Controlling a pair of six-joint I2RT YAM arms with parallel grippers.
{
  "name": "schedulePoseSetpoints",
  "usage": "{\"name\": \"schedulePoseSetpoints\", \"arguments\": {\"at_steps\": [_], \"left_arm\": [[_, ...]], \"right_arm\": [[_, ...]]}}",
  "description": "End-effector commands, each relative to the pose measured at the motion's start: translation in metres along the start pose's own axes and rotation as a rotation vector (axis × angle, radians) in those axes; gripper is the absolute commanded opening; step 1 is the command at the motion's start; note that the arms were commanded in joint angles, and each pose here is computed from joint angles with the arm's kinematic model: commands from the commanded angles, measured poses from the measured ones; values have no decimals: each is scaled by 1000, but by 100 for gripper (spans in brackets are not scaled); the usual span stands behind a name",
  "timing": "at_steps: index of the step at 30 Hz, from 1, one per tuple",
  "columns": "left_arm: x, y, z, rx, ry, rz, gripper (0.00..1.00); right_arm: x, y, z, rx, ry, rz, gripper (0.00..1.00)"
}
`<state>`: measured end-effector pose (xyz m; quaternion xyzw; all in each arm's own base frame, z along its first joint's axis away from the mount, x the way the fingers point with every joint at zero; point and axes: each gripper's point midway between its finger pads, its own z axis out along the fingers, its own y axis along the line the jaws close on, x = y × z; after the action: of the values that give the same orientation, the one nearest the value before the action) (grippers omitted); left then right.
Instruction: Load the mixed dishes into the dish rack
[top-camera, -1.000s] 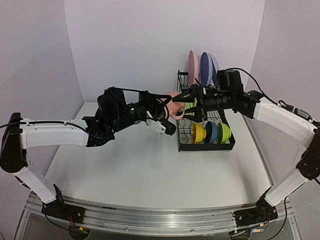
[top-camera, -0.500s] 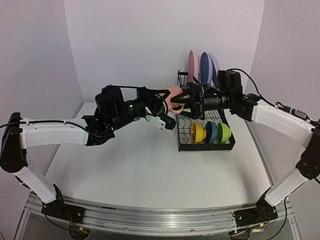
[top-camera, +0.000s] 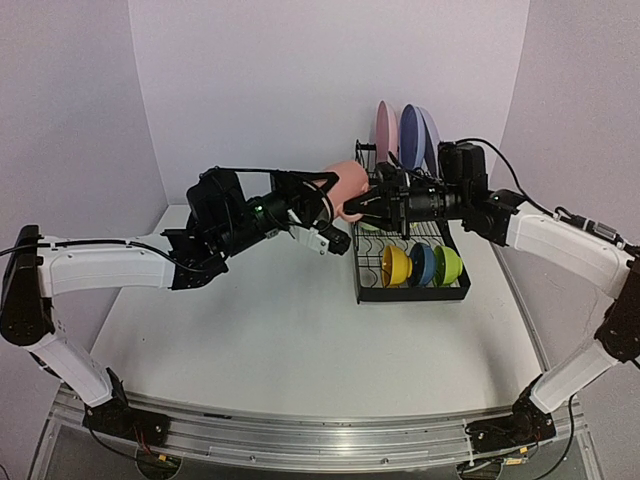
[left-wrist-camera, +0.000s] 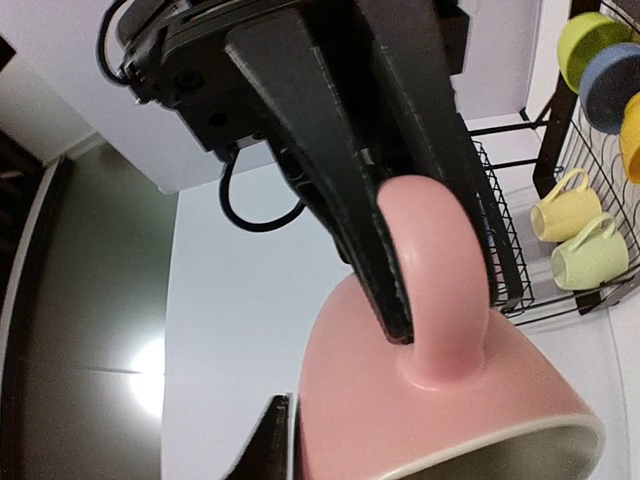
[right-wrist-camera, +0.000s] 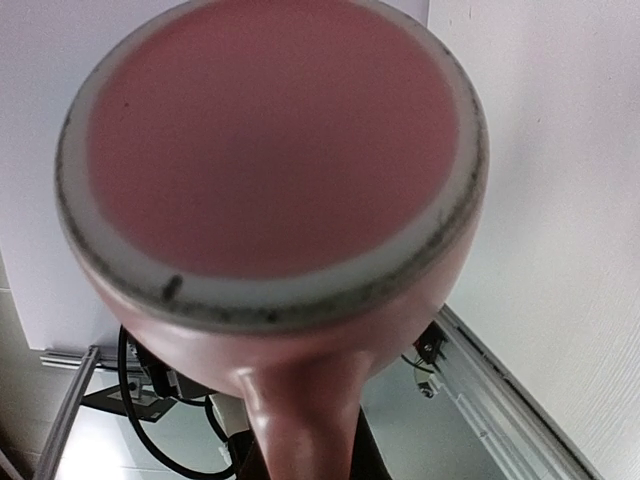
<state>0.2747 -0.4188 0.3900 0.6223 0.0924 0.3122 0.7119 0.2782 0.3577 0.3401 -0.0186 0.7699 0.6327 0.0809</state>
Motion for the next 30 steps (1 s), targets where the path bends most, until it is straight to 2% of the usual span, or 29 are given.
{"name": "schedulePoseSetpoints", "arguments": {"at_steps": [1,3,5,9,12,16,23,27,30], "left_arm": [[-7,17,-14,2,-36,-29,49],[-9,6,-18,49,-42,-30,62],[-11,-3,-22,89,-53,-33,68],[-16,-24,-32,196,-77,-41,77],[-19,-37,-45,273,-96,-49,81],[-21,-46,-55,307,-97,-59,83],[-13,-40,-56,312,-54,-121,84],[-13,-38,-59,311,-51,-131,84],[-13,-38,-60,310,-49,-141,84]], "right_arm": [[-11,8,-14,39,-145,-184,0],[-15,6,-18,63,-179,-207,0],[-17,3,-22,87,-205,-220,0],[-22,-9,-29,155,-259,-233,0],[-29,-24,-42,282,-316,-288,0],[-41,-47,-63,493,-373,-424,0],[-82,-96,-110,1002,-418,-817,0],[-101,-110,-125,1224,-348,-1068,0],[-114,-119,-128,1274,-315,-1164,0]]}}
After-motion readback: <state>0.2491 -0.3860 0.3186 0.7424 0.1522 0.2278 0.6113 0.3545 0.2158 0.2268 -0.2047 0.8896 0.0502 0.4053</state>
